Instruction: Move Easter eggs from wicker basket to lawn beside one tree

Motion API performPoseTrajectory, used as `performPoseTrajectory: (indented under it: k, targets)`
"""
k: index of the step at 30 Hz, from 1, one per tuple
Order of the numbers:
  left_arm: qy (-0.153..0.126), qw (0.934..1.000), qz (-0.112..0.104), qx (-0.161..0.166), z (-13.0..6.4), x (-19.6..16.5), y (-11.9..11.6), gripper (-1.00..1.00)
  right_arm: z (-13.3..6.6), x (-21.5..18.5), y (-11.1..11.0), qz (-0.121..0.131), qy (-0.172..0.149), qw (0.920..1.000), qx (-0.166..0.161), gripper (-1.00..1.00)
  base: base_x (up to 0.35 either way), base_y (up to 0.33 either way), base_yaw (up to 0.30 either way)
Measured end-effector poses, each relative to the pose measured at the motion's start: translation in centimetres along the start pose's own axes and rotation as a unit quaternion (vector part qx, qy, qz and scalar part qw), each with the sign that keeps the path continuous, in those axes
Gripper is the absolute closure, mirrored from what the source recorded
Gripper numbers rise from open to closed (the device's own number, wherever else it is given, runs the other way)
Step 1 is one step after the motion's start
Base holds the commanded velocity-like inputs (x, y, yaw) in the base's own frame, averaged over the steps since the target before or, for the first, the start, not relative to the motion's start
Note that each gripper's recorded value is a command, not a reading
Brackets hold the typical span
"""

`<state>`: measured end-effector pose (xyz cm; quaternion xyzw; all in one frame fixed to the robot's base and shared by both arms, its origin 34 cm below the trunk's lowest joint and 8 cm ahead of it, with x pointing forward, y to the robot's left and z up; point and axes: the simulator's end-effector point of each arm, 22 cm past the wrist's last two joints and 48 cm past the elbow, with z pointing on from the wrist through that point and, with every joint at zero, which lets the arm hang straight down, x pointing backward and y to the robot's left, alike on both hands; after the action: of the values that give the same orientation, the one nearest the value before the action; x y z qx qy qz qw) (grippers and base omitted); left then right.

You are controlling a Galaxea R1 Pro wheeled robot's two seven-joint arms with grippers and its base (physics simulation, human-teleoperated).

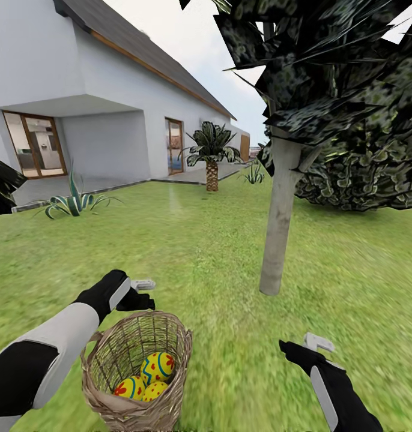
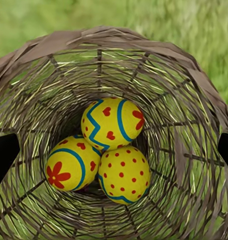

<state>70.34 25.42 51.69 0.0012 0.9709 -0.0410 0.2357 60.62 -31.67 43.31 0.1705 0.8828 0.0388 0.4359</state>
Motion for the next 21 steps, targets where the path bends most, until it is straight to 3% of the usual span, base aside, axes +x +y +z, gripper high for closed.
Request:
performPoseTrajectory:
  k: [13, 15, 18, 21]
  targets:
    - [0.019, 0.9998, -0.002, 0.008, 2.1, 1.1, 0.0, -1.0, 0.9, 1.2, -0.2, -0.001, 0.011, 0.9999, 0.002, -1.0, 0.0, 0.0, 0.0]
    - [0.023, 0.9997, -0.003, 0.008, 2.5, 1.3, 0.0, -1.0, 0.8, 0.4, 0.4, -0.001, 0.003, 0.9999, -0.01, -1.0, 0.0, 0.0, 0.0]
    - [0.023, 0.9997, -0.003, 0.009, 2.5, 1.3, -0.1, -1.0, -0.7, -3.4, 2.2, -0.003, -0.037, 0.9986, -0.038, -1.0, 0.0, 0.0, 0.0]
    - [0.023, 0.9997, -0.003, 0.009, 2.5, 1.3, -0.1, -1.0, -2.1, -5.3, 3.0, 0.004, -0.045, 0.9976, -0.053, -1.0, 0.0, 0.0, 0.0]
